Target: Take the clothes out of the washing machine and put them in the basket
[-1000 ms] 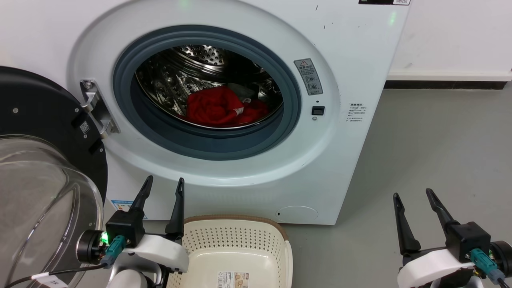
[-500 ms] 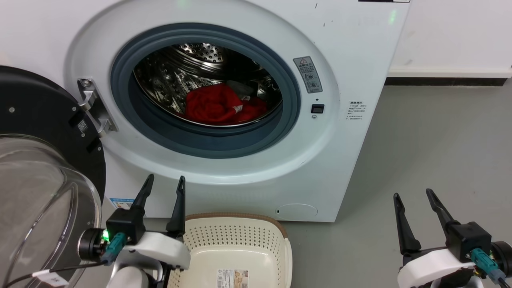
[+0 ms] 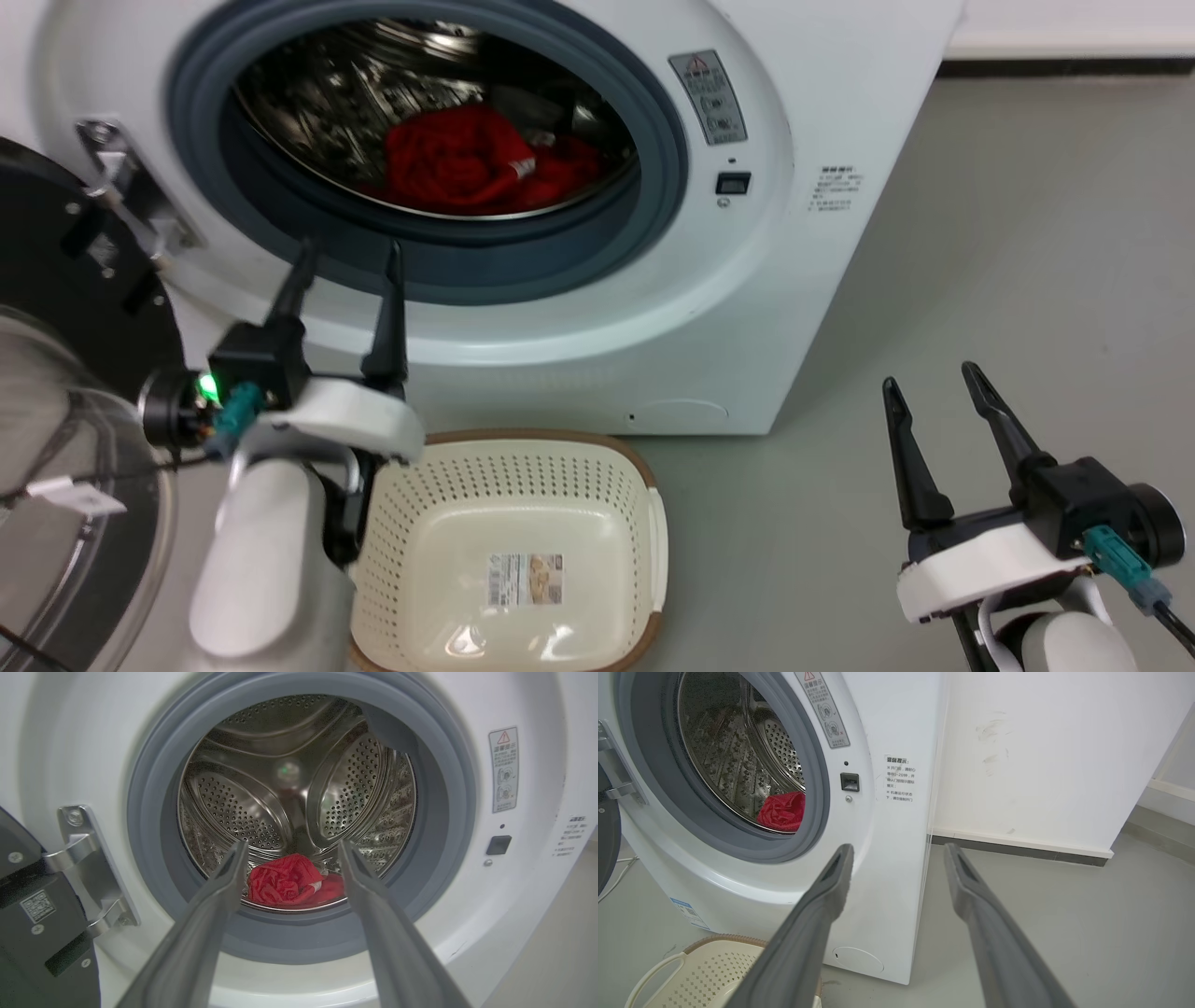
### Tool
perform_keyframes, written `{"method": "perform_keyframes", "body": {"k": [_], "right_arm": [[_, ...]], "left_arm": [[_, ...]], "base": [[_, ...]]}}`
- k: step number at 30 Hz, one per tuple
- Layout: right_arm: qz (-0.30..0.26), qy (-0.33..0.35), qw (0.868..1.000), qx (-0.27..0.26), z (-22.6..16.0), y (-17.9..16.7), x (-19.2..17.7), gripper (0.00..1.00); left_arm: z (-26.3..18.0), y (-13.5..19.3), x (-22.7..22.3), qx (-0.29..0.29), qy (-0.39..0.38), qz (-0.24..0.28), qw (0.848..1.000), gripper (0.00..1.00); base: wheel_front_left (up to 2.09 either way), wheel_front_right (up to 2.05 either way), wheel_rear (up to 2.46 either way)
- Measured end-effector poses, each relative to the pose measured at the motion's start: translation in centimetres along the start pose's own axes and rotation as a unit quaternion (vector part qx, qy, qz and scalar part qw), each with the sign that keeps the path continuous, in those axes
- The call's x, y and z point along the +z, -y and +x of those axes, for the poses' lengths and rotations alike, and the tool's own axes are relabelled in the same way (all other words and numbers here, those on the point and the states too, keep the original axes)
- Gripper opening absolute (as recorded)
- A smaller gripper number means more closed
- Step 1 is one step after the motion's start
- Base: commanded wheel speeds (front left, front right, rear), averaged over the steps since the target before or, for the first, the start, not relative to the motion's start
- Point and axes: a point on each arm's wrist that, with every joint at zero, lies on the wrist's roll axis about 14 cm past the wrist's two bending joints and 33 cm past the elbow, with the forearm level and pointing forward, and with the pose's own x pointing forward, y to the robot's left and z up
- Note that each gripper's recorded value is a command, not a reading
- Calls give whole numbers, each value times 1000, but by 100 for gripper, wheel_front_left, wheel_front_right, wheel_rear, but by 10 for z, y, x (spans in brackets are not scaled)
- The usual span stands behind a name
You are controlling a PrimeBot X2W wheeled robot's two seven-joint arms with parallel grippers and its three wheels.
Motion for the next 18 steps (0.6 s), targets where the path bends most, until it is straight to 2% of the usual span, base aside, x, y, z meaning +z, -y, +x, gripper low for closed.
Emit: {"method": "perform_keyframes", "body": {"k": [9,18], "right_arm": [[20,-23,999,-8,13,7,-26,100],[38,-57,997,-33,9,22,-57,100]], "left_arm": [[72,-7,-30,-22,-25,37,999,100],[129,4,-85,-62,-96,83,990,100]], "base": [[0,0,0],[0,0,0]]}}
